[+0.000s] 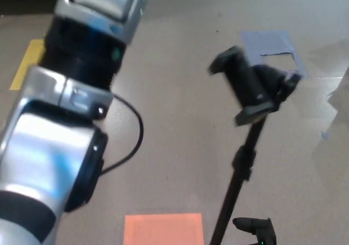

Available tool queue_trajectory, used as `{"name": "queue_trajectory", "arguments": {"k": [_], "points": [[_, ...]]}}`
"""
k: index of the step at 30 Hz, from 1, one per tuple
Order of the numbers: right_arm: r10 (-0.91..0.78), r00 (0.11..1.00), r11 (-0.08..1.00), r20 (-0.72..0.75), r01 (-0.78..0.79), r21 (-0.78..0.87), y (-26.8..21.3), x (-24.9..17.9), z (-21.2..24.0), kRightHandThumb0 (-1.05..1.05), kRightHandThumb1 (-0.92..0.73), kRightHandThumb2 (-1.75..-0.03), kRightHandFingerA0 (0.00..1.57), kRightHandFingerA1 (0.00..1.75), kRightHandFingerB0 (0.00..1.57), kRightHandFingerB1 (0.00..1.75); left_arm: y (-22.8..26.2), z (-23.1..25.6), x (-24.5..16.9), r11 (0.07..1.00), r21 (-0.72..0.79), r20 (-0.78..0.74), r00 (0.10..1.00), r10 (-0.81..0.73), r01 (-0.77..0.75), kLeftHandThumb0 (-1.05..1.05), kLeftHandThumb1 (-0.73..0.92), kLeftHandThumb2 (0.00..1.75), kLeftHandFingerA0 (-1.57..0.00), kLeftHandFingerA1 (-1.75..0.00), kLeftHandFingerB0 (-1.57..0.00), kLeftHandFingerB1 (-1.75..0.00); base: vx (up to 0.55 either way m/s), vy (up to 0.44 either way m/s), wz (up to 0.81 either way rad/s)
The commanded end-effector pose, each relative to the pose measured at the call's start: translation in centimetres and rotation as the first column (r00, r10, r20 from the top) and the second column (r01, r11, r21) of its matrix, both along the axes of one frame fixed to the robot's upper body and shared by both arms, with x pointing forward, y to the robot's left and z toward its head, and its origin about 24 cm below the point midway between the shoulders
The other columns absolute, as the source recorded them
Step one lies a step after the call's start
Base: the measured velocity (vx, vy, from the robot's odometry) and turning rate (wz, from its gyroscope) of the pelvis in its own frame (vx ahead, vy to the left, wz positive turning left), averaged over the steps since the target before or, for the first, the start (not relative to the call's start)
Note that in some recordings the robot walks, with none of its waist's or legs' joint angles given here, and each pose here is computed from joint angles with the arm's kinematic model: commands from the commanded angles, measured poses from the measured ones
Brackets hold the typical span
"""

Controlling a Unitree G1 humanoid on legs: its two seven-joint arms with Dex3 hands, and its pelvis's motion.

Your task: A phone stand is kept on the floor and the robot uses both its hands to grab it and uses its left hand to extend the phone stand by pulling it upwards

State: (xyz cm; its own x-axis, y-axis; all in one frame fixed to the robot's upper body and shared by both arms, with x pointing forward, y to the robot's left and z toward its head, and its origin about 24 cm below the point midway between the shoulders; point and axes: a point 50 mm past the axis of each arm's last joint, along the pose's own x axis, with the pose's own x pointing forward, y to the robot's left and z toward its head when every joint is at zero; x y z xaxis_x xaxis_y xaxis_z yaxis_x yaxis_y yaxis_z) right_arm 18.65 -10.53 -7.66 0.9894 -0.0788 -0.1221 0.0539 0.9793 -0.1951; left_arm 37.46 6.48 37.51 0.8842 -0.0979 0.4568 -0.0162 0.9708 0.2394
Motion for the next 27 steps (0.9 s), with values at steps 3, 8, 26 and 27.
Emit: {"name": "queue_trajectory", "arguments": {"k": [3, 8, 26, 27], "points": [[0.007, 0.998, 1.0, 0.066, -0.007, 0.013, -1.1, -1.9, -0.1, -0.4, -0.11, -0.84, 1.32, 1.23, 1.31, 1.19, -0.5, 17.9, -14.8, 0.976, -0.18, 0.679, 0.733, 0.035, 0.119, -0.6, 0.51, 0.86, -0.79, -1.24, -0.61, -1.02, 0.0, 0.0, 0.0], [0.134, 0.99, 0.988, 0.049, -0.13, -0.078, -3.4, -1.5, 0.8, -1.05, -0.61, -0.6, 0.39, 0.9, 0.35, 0.71, 2.1, 7.8, -12.7, 0.965, 0.071, 0.476, 0.841, -0.255, 0.252, -0.91, 0.64, 1.04, -0.03, -0.3, -0.12, -0.3, 0.0, 0.0, 0.0], [0.114, 0.991, 0.866, -0.074, -0.136, -0.481, -17.8, -8.0, 2.9, -1.05, -0.92, -0.74, 0.0, 0.12, 0.0, 0.12, 17.2, -37.8, -29.0, 0.947, 0.097, -0.507, 0.803, 0.312, -0.307, -0.84, 0.66, 1.07, -0.04, -0.37, 0.0, -0.27, 0.0, 0.0, 0.0], [0.112, 0.991, 0.869, -0.076, -0.134, -0.477, -18.0, -8.3, 2.9, -1.05, -0.9, -0.74, 0.0, 0.11, 0.0, 0.1, 18.4, -39.0, -31.5, 0.925, 0.125, -0.529, 0.764, 0.369, -0.36, -0.79, 0.64, 1.04, -0.04, -0.4, -0.03, -0.3, 0.0, 0.0, 0.0]]}}
